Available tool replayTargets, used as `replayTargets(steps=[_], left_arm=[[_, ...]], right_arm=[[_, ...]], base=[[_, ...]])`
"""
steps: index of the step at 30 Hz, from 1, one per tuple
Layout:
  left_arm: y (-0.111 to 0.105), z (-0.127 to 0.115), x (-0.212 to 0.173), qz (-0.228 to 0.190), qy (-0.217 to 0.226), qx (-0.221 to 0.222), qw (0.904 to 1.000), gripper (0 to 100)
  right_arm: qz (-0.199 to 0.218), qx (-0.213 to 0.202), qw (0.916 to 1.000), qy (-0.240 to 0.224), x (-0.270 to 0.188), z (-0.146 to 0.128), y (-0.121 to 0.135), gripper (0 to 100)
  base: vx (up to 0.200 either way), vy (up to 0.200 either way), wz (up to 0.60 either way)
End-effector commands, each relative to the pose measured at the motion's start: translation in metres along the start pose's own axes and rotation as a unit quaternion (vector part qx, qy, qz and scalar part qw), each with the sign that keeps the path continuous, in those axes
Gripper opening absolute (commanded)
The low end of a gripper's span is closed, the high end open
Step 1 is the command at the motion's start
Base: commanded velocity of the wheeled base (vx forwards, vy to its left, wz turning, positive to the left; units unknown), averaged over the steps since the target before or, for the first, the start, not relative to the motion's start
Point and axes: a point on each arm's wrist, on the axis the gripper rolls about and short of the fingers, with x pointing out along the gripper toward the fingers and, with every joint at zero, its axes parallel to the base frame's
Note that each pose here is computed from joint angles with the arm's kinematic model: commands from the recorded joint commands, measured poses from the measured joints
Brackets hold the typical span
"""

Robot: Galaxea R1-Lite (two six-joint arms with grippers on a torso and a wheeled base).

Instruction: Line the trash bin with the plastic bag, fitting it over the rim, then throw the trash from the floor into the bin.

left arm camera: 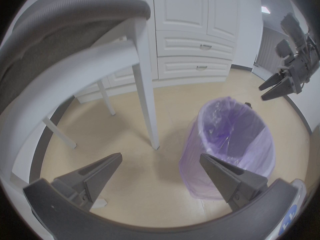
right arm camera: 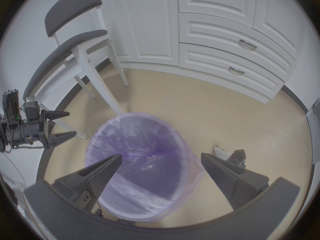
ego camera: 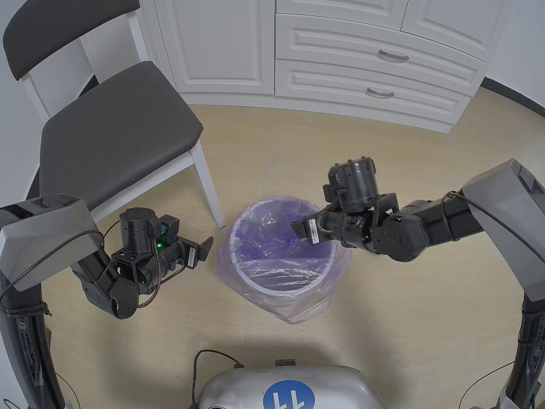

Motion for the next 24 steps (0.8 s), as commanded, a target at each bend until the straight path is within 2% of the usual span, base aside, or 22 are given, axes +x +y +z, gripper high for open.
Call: replayTargets(steps=[1,5,6,10,14,18,24], left_arm=[[0.012,0.040,-0.029,-0.007,-0.088,-0.005,0.9961,100],[0.017,0.048,-0.033,0.002,-0.113,-0.007,0.9936,100],[0.021,0.050,-0.036,0.008,-0.122,-0.007,0.9924,100],[0.026,0.053,-0.039,0.015,-0.129,-0.008,0.9915,100],[0.027,0.056,-0.041,0.017,-0.134,-0.008,0.9908,100],[0.027,0.057,-0.041,0.017,-0.137,-0.009,0.9904,100],[0.027,0.058,-0.041,0.019,-0.144,-0.009,0.9894,100]], right_arm=[[-0.001,-0.002,0.9985,0.054,0.033,0.003,0.069,100],[-0.012,0.017,0.9951,0.097,0.050,-0.006,0.083,100],[-0.023,0.005,0.9885,0.149,0.059,-0.031,0.086,100],[-0.026,-0.002,0.9857,0.167,0.067,-0.046,0.090,100],[-0.027,0.002,0.9850,0.170,0.073,-0.054,0.091,100],[-0.026,0.031,0.9883,0.147,0.080,-0.056,0.094,100],[-0.026,0.050,0.9893,0.135,0.073,-0.043,0.092,100]], base=[[0.000,0.000,0.00],[0.000,0.000,0.00],[0.000,0.000,0.00],[0.000,0.000,0.00],[0.000,0.000,0.00],[0.000,0.000,0.00],[0.000,0.000,0.00]])
